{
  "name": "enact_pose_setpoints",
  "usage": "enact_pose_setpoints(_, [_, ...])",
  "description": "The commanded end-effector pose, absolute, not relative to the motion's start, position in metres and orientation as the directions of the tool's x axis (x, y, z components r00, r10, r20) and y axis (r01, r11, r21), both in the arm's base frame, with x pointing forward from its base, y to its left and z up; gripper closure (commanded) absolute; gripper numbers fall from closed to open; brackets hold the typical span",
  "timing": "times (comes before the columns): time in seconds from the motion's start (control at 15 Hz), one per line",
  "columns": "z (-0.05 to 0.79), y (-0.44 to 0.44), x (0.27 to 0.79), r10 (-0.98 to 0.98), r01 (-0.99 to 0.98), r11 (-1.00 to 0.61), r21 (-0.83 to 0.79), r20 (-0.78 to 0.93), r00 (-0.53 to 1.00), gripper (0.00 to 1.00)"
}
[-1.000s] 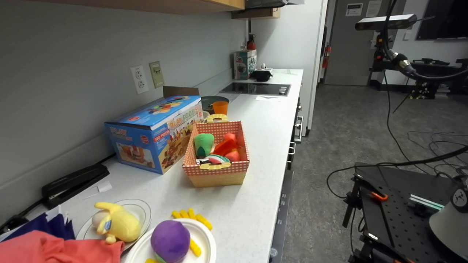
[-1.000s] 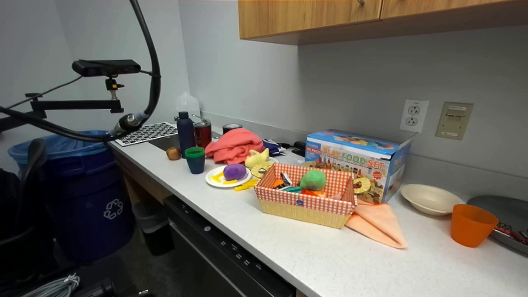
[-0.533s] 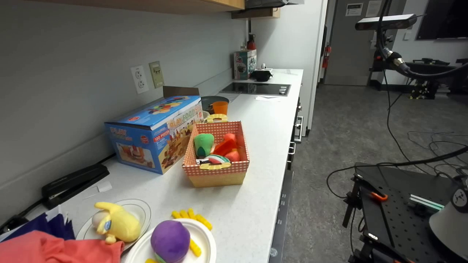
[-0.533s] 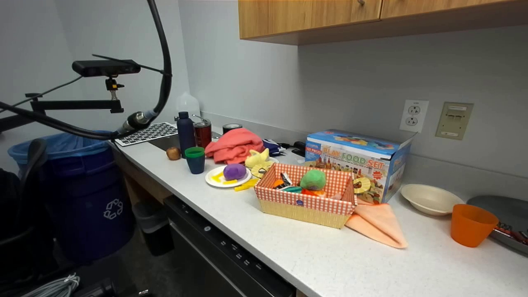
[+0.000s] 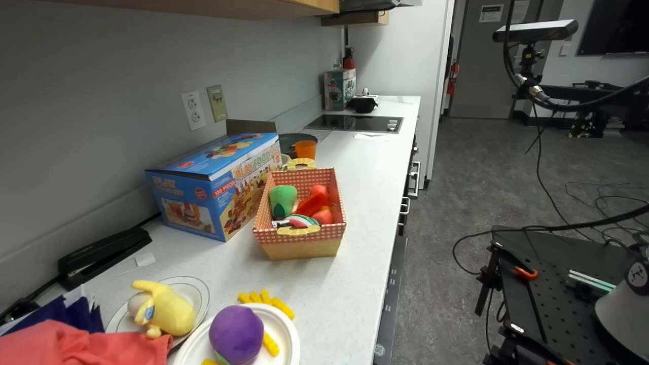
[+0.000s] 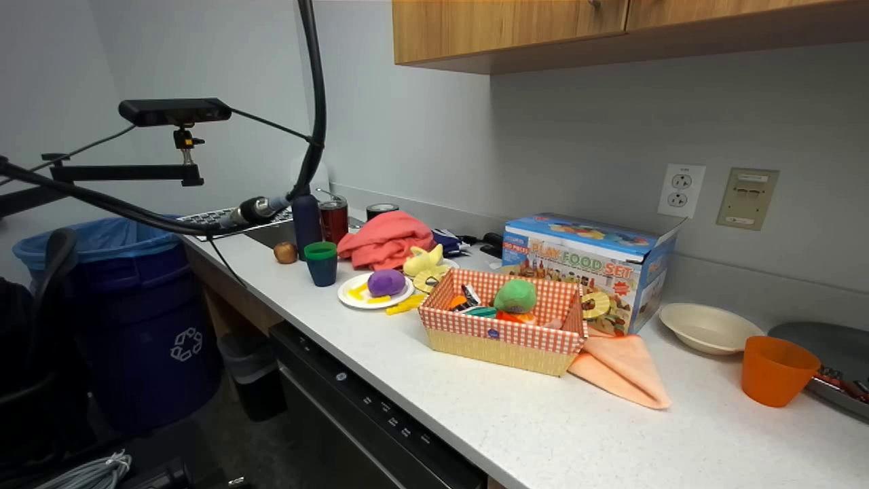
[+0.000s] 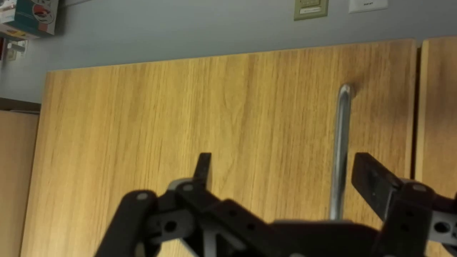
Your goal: Open the right door of the cabinet above the blue box, take the pineapple plush toy out of the cabinet and place it in the basket
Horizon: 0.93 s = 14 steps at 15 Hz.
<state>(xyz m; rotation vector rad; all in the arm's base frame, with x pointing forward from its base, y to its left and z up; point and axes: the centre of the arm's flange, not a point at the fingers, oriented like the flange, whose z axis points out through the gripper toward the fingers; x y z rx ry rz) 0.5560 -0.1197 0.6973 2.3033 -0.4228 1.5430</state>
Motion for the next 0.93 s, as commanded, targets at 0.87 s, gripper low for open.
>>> enact_pose_setpoints(0.87, [0.699,-0.124,0.511,0.015,-0.643,-0.713,0.281,0.922,0.386,0.0])
